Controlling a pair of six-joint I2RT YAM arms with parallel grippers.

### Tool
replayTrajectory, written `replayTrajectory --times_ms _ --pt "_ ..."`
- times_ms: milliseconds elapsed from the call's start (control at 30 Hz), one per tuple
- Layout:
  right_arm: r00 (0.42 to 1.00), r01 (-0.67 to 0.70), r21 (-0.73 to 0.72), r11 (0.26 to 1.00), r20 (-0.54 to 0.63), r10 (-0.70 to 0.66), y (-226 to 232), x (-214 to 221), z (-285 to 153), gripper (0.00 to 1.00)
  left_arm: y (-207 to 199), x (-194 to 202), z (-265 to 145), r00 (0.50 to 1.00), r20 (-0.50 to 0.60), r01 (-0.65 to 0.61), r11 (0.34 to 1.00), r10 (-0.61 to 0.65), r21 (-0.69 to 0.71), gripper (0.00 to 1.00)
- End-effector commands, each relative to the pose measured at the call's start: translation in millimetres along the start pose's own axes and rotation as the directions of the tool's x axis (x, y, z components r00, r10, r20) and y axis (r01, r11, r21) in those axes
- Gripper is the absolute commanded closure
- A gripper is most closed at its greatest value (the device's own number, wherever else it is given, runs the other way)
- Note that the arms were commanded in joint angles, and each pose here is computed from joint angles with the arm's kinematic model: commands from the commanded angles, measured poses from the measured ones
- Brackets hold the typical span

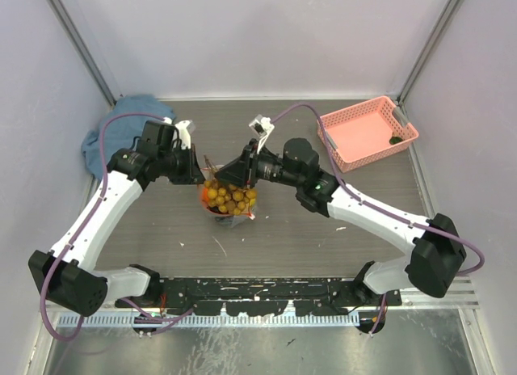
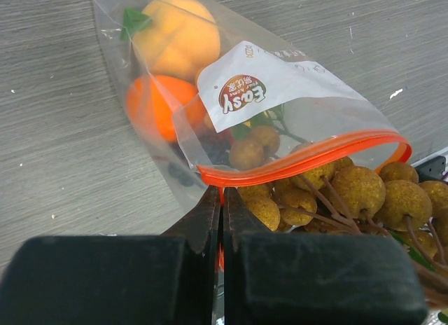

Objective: Place the food in the zip-top bag and seal the zipper
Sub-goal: Place the fake fruit in the zipper food storage bag.

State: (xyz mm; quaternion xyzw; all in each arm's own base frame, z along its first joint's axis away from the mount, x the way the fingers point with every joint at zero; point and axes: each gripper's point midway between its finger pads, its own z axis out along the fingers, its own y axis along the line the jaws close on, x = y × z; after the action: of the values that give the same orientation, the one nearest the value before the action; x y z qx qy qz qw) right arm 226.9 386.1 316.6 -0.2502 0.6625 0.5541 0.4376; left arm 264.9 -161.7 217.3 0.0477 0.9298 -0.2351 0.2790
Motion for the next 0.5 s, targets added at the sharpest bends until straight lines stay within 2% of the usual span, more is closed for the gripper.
replayTrajectory --times_ms 0,300,467 --pt "0.988 0.032 -0.058 0.998 0.153 -0.023 23 -32 7 0.91 -7 -11 -1 0.999 0.038 -0.011 0.999 0.01 0.041 1.0" --pt "0.979 0.02 -0.014 1.0 0.202 -0.016 2 -5 11 0.9 -7 -11 -1 0.999 0.037 -0.007 0.999 0.006 0.041 1.0" --pt "0.98 0.04 -0.009 0.999 0.197 -0.038 -10 12 13 0.86 -6 -11 -1 0.999 0.037 -0.006 0.999 0.005 0.04 1.0"
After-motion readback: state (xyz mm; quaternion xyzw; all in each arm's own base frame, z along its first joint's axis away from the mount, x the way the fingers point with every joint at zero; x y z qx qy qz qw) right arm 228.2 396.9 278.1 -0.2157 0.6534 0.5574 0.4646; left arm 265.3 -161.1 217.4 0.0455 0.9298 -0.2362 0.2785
